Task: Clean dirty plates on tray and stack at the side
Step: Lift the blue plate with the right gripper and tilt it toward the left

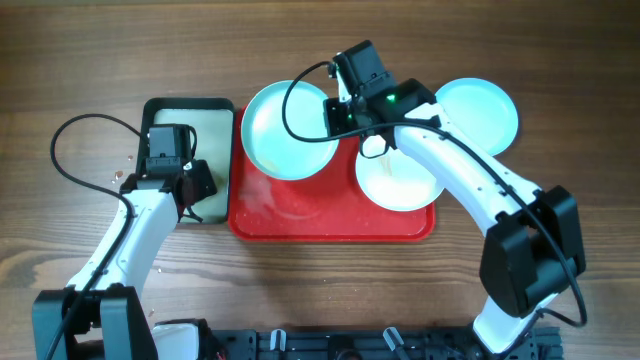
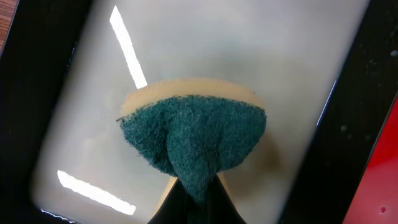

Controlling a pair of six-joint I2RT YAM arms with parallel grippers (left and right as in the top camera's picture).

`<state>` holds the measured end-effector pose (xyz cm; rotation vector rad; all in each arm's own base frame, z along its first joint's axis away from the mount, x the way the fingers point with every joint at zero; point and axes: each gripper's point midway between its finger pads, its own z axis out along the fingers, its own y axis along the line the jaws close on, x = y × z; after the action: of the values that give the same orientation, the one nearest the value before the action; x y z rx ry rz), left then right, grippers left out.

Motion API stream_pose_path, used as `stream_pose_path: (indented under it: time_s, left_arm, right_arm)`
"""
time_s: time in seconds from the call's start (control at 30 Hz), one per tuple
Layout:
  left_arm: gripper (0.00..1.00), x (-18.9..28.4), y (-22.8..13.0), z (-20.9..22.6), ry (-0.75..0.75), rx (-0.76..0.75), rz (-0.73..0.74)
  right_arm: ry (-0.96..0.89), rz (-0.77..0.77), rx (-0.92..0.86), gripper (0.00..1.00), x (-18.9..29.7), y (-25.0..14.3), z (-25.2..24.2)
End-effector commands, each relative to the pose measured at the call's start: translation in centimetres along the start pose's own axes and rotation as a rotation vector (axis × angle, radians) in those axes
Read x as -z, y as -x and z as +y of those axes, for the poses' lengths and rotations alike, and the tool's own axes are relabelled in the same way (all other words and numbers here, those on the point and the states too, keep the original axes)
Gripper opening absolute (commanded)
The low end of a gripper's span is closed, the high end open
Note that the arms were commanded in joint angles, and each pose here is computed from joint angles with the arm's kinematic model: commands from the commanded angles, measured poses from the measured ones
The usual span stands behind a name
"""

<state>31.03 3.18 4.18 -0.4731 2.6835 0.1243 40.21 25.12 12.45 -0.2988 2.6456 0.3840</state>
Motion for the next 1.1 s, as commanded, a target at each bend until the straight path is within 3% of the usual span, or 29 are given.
stream_pose_path:
  time_s: [0.0,0.43,0.7,1.07]
  left_arm:
    - [0.05,-0.2,-0.2,0.0,-0.005,0.015,0.006]
    - [0.04,0.0,0.4,1.6,0.086,0.047,-0.03]
    - [0.04,1.1,1.0,1.7,0.077,0.057,-0.062]
    - [0.04,1.3,0.3,3.1,0.092,0.116,-0.03]
  right_arm:
    - [-0.068,-0.104,0.016,0.04,2.4,2.4,-0.7]
    - [0.012,-0.232,-0.097,0.04,0.7,4.9,3.1]
    - [-0.046,-0.382,-0.028,0.04,-0.6,6.3,6.5]
    - [-0.15,-0.642,0.206,0.04,-1.9,9.4,10.5]
